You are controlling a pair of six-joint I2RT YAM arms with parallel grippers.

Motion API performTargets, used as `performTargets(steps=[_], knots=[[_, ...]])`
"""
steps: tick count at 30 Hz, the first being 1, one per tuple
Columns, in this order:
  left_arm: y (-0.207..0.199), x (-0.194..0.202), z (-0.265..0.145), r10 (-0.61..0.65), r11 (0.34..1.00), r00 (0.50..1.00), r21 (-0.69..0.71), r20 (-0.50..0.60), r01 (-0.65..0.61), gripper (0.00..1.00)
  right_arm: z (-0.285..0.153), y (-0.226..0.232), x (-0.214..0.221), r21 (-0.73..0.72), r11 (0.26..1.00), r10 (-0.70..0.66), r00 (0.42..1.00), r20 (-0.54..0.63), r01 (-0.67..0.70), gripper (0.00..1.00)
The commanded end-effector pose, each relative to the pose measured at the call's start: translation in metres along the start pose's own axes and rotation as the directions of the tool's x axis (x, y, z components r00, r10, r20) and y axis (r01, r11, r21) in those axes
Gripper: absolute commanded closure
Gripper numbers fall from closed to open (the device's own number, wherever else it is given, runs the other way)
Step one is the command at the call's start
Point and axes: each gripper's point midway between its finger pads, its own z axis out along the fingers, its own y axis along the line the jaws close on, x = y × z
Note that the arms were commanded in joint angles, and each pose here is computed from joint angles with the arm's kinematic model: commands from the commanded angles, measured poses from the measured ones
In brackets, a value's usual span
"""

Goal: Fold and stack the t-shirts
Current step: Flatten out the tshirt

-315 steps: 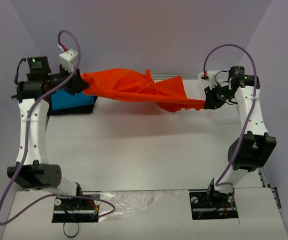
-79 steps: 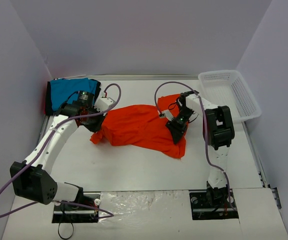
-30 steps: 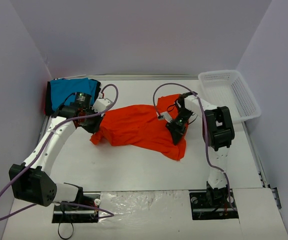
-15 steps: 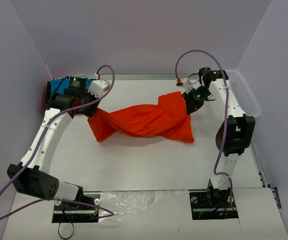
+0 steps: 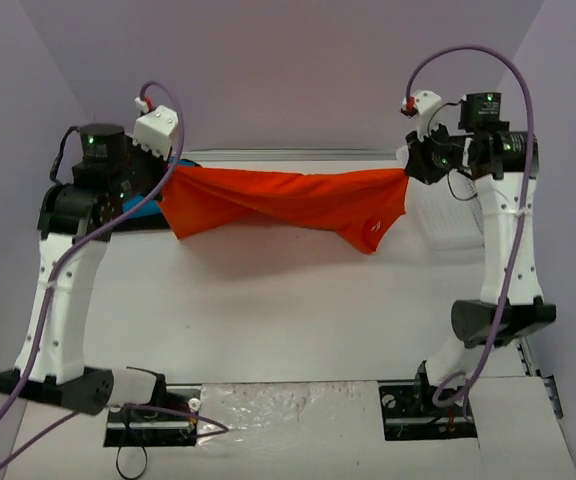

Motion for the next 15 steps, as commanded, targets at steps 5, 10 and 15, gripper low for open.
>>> performTargets(steps=[5,10,15], knots=[[-0.011,0.006,-0.092,-0.006,0.999,0.989,-0.044,0.145,0.013,0.98,-0.119,0.043,-0.027,0.171,0.985,-0.059,0.972,0.229,0.020,1.00],[-0.014,0.016,-0.149,0.012,0.994,0.965,-0.110,0.260,0.018,0.98,-0.181,0.060,-0.023,0.289,0.957,-0.085,0.934,0.348,-0.021,1.00],[0.000,0.004,-0.164,0.033,0.983,0.953,-0.185,0.301,0.024,0.98,-0.212,0.044,-0.034,0.400,0.913,-0.097,0.911,0.401,-0.079,1.00]])
